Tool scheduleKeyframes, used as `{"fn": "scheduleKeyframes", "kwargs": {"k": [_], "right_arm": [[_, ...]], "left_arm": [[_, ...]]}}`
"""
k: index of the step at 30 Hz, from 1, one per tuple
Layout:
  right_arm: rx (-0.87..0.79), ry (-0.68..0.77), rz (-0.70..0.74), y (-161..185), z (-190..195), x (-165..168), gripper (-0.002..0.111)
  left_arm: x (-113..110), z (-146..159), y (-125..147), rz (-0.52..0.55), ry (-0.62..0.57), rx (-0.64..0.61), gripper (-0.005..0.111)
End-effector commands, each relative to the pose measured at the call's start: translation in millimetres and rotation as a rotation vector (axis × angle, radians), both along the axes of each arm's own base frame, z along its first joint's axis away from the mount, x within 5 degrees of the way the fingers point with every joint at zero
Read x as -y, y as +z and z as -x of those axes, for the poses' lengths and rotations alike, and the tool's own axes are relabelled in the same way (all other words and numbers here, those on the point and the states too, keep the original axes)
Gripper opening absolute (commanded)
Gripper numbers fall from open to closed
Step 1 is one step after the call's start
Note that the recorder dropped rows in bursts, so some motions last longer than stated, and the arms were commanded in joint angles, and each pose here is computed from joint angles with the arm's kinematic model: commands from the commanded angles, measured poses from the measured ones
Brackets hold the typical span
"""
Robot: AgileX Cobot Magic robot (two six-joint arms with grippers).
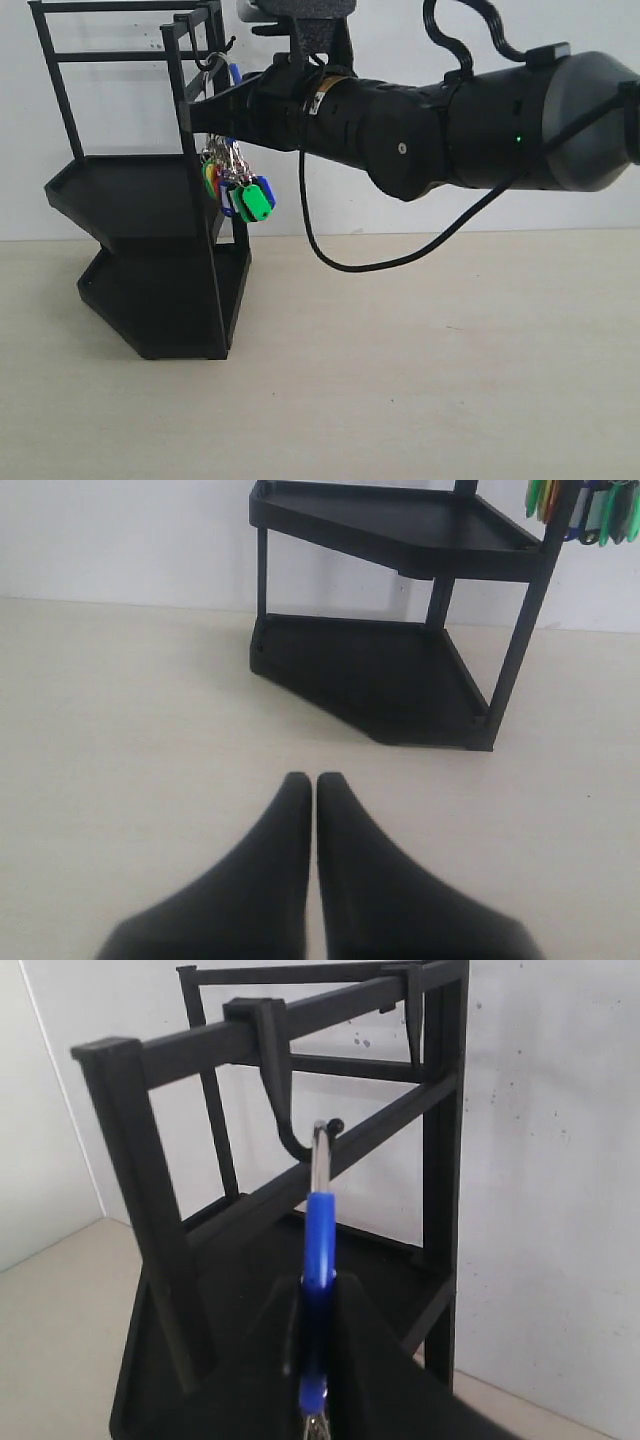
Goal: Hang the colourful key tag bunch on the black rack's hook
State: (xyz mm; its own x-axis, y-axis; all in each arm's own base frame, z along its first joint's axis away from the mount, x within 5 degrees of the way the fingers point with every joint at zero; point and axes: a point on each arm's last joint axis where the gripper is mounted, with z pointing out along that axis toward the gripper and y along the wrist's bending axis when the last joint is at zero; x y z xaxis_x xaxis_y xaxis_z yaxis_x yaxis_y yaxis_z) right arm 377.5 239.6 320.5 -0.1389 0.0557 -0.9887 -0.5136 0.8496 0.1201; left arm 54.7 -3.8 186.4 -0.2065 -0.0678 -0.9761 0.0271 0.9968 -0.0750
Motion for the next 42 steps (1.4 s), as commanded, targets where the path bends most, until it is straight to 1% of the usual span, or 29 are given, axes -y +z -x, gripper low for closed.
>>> {"fn": "scheduleKeyframes", "kwargs": {"k": [1,3,5,7,9,10,11,13,17,22,28,31,33,36,37,40,42], "right_arm": [[0.048,-0.007,-0.028,7.6,-1.3,-0.3,0.000],[0.060,-0.008,-0.035,8.9,-1.4,-0.2,0.004],[0.062,-0.011,-0.052,9.8,-1.5,-0.1,0.017],[0.074,-0.012,-0.062,11.2,-1.6,0.0,0.036],[0.079,-0.013,-0.065,11.8,-1.6,0.1,0.059],[0.079,-0.013,-0.065,11.8,-1.6,0.1,0.068],[0.077,-0.012,-0.064,11.6,-1.6,0.1,0.072],[0.067,-0.012,-0.059,10.6,-1.6,0.0,0.072],[0.046,-0.013,-0.055,10.2,-0.8,0.5,0.068],[0.021,-0.008,-0.039,23.1,7.3,5.9,0.067],[0.000,0.011,0.058,37.9,20.7,13.1,0.067],[-0.025,0.016,0.075,42.2,27.8,17.1,0.067],[-0.040,0.017,0.082,38.3,31.9,19.8,0.067],[-0.075,-0.015,0.068,34.4,35.4,35.3,0.067],[-0.096,-0.036,0.069,32.6,39.9,47.4,0.067],[-0.104,-0.047,0.128,34.5,62.9,69.9,0.067],[-0.106,-0.050,0.143,36.4,79.9,81.6,0.067]], "left_arm": [[-0.2,0.0,1.3,-0.008,0.000,0.011,0.004],[-0.2,0.0,1.3,-0.008,0.000,0.011,0.004],[-0.2,0.0,1.3,-0.008,0.000,0.011,0.004],[-0.2,0.0,1.3,-0.008,0.000,0.011,0.004],[-0.2,0.0,1.3,-0.008,0.000,0.011,0.004],[-0.2,0.0,1.3,-0.008,0.000,0.011,0.004],[-0.2,0.0,1.3,-0.008,0.000,0.011,0.004],[-0.2,0.0,1.3,-0.008,0.000,0.011,0.004],[-0.2,0.0,1.3,-0.008,0.000,0.011,0.004],[-0.2,0.0,1.3,-0.008,0.000,0.011,0.004],[-0.2,0.0,1.3,-0.008,0.000,0.011,0.004],[-0.2,0.0,1.3,-0.008,0.000,0.011,0.004],[-0.2,0.0,1.3,-0.008,0.000,0.011,0.004],[-0.2,0.0,1.3,-0.008,0.000,0.011,0.004],[-0.2,0.0,1.3,-0.008,0.000,0.011,0.004],[-0.2,0.0,1.3,-0.008,0.000,0.011,0.004],[-0.2,0.0,1.3,-0.008,0.000,0.011,0.004]]}}
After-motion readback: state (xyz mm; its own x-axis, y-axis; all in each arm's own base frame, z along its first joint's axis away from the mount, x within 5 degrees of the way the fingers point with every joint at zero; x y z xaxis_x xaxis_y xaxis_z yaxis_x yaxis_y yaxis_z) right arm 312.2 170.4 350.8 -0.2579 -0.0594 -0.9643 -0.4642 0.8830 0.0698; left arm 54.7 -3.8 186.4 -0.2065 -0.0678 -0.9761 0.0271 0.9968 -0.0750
